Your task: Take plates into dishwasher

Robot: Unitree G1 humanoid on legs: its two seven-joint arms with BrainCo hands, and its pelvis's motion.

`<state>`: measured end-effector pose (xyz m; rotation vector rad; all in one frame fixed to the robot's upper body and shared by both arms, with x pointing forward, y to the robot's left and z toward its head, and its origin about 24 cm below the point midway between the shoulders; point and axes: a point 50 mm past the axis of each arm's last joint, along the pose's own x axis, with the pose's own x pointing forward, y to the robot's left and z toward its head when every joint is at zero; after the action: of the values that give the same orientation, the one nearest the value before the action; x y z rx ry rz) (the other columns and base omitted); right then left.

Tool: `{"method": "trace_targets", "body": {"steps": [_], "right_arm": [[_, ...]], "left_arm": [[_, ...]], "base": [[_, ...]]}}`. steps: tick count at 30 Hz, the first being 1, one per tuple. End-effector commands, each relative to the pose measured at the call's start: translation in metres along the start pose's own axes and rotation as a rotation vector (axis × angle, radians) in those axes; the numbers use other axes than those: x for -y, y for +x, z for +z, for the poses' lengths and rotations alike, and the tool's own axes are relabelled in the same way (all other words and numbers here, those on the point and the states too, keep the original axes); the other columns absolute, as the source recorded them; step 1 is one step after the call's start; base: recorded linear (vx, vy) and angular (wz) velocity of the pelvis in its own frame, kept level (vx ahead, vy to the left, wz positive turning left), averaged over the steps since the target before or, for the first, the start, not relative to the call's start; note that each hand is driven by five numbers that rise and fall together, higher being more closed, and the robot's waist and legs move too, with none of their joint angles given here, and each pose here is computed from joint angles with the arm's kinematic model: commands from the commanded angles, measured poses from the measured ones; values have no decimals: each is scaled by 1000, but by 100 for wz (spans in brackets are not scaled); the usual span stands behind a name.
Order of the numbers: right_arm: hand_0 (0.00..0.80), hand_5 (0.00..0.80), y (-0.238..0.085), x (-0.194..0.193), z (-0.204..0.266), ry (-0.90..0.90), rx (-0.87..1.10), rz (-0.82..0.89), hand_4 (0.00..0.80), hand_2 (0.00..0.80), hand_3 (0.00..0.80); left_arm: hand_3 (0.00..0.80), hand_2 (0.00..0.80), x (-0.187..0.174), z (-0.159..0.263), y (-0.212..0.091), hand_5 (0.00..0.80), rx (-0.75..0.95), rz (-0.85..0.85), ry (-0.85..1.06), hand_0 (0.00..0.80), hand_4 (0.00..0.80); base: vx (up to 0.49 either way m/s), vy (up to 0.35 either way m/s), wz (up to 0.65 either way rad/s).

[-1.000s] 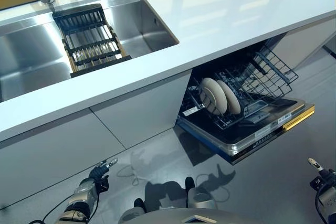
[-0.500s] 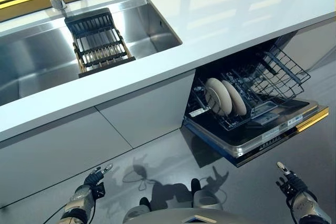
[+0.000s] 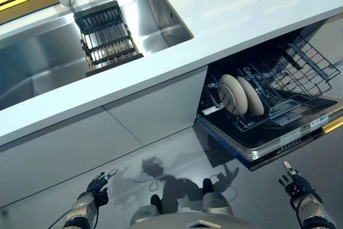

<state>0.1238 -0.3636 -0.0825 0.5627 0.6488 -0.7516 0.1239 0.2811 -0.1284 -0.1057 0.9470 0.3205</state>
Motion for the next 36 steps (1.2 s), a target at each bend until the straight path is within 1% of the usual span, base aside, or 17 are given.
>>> {"method": "trace_targets", "body": {"steps": [1, 6, 10, 16, 21, 24, 25, 27, 33, 36], "right_arm": [[0, 0, 5, -14, 14, 71, 47, 66, 0, 0, 0], [0, 0, 7, -20, 32, 92, 94, 88, 0, 0, 0], [0, 0, 7, -36, 60, 122, 183, 173, 0, 0, 0], [0, 0, 0, -80, 108, 119, 338, 377, 0, 0, 0], [0, 0, -14, -122, 143, 47, 464, 543, 0, 0, 0], [0, 0, -22, -139, 156, 6, 496, 616, 0, 0, 0], [0, 0, -22, -139, 156, 5, 496, 617, 0, 0, 0], [0, 0, -30, -158, 172, -10, 524, 679, 0, 0, 0], [0, 0, -46, -195, 184, -16, 558, 805, 0, 0, 0], [0, 0, -52, -207, 185, -5, 572, 843, 0, 0, 0]], "left_arm": [[0, 0, -10, 16, 0, 0, 79, 17, -28, 0, 0], [0, 0, -3, 22, 2, 0, 95, -6, -27, 0, 0], [0, 0, 2, 25, 2, 0, 110, -24, -31, 0, 0], [0, 0, 8, 33, 3, 0, 130, -55, -26, 0, 0], [0, 0, 15, 30, 3, 0, 124, -83, -27, 0, 0], [0, 0, 18, 28, 3, 0, 113, -96, -11, 0, 0], [0, 0, 18, 28, 3, 0, 113, -96, -11, 0, 0], [0, 0, 19, 22, 2, 0, 96, -97, 6, 0, 0], [0, 0, 18, 16, 0, 0, 84, -101, 32, 0, 0], [0, 0, 18, 17, 0, 0, 85, -104, 41, 0, 0]], "base": [[-2, 7, 9], [-34, 2, 9], [-74, 27, 7], [-43, 19, 6], [-2, 6, 0], [0, 0, 0], [9, -2, 4], [4, -2, 2], [10, -16, 4], [1, -43, 1]]}}
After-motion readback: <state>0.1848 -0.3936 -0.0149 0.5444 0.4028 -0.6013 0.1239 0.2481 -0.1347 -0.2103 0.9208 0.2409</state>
